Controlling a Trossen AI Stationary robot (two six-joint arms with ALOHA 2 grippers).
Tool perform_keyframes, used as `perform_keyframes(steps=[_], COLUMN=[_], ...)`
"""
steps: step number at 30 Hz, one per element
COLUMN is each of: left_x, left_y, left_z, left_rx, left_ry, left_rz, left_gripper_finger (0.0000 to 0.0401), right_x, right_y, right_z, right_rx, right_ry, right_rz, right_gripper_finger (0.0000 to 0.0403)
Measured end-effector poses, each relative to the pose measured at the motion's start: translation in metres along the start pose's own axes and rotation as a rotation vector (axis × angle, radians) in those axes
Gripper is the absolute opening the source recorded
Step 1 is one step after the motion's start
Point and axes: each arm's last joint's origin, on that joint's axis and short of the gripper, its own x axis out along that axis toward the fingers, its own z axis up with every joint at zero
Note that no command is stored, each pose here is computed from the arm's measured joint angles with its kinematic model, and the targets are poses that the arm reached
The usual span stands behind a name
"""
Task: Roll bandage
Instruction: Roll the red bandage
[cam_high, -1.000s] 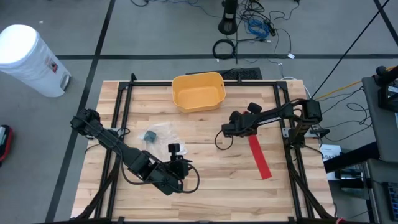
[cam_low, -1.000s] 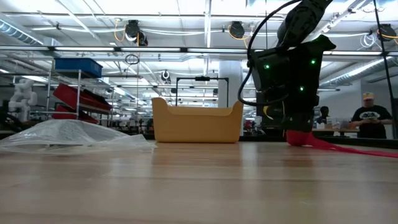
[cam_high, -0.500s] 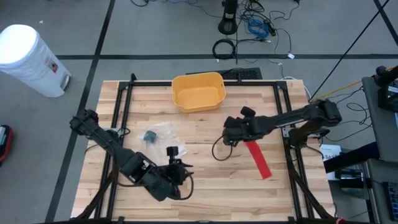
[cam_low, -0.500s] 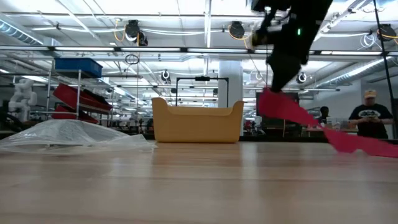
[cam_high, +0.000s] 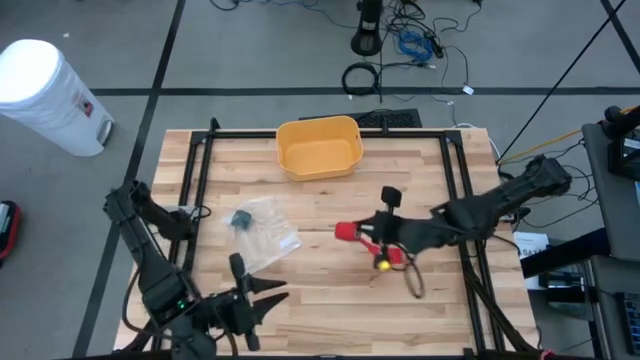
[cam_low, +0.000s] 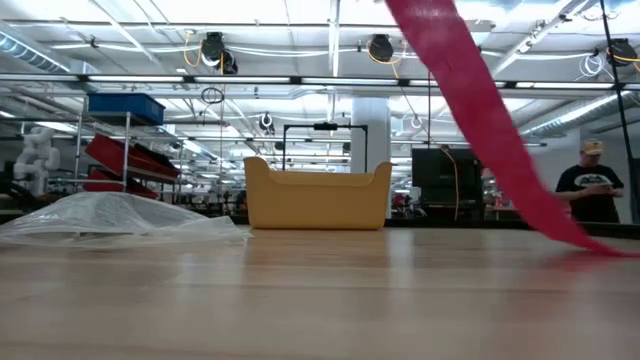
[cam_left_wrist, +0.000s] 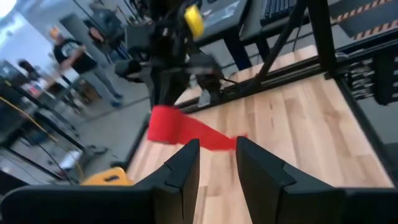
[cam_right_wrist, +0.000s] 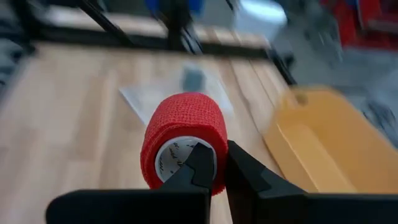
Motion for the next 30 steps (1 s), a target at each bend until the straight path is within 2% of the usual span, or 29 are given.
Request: perform_keyframes(steps=[5,9,11,13,16,18,21,26,28,30], left_x=[0.004,0.024,0.039,0.053,0.077,0.095,0.123,0.142,0.142,0.142], left_y=[-0.012,-0.021,-0.027,-0.034,-0.05,-0.064,-0.078,-0.073,-0.073,-0.075], left_z=[0.0,0.003,0.006,0.01,0.013,0.01,-0.001,-0.005,-0.004,-0.003], left_rx=[-0.004,-0.114,-0.211,-0.249,-0.245,-0.221,-0.179,-0.167,-0.171,-0.192], left_ry=[-0.015,-0.031,-0.047,-0.076,-0.156,-0.207,-0.227,-0.227,-0.239,-0.26], left_rz=[0.026,0.058,-0.009,-0.118,-0.265,-0.309,-0.279,-0.086,-0.105,-0.168], left_gripper_finger=[0.0112,0.0112,0.0112,0.0112,0.0112,0.0112,0.0112,0.0112,0.0112,0.0112], right_x=[-0.029,-0.054,-0.064,-0.071,-0.08,-0.086,-0.097,-0.113,-0.116,-0.116], right_y=[0.011,0.013,0.015,0.018,0.022,0.025,0.029,0.037,0.044,0.053], right_z=[0.022,0.036,0.039,0.038,0.038,0.039,0.039,0.034,0.031,0.026], right_rx=[-0.043,-0.041,-0.051,-0.074,-0.091,-0.093,-0.103,-0.134,-0.158,-0.186], right_ry=[-0.22,-0.38,-0.422,-0.436,-0.458,-0.481,-0.512,-0.527,-0.514,-0.501], right_rz=[0.142,0.231,0.261,0.285,0.324,0.361,0.396,0.463,0.489,0.508], right_gripper_finger=[0.0015,0.0015,0.0015,0.0015,0.0015,0.0015,0.0015,0.0015,0.0015,0.0015])
